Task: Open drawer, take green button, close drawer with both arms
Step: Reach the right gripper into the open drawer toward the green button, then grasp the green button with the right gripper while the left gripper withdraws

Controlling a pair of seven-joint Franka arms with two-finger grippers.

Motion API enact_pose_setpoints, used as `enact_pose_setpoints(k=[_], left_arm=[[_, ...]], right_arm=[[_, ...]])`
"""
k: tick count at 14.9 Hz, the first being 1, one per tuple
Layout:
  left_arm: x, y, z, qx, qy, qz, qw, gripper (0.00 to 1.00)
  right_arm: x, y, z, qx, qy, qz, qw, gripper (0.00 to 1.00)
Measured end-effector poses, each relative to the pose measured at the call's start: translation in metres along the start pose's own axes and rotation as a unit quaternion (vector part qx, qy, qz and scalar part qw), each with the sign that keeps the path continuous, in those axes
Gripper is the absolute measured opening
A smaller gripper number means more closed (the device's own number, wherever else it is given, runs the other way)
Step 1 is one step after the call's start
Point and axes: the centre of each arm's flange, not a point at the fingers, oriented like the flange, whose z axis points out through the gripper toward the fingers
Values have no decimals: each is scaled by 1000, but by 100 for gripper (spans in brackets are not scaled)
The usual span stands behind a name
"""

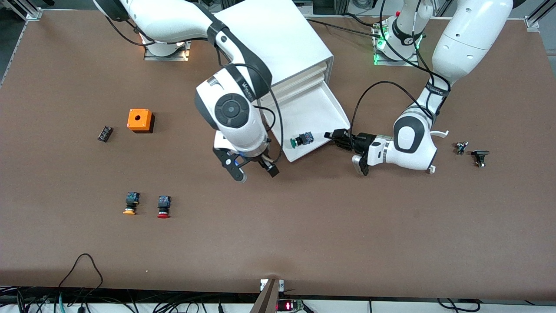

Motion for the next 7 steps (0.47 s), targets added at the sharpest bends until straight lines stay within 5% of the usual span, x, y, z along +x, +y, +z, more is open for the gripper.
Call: enact_pose_setpoints(k=[7], left_arm=[[8,-10,-21,16,20,-3,1000,16]], right_arm=[[-70,-3,21,20,-4,60,998,100]])
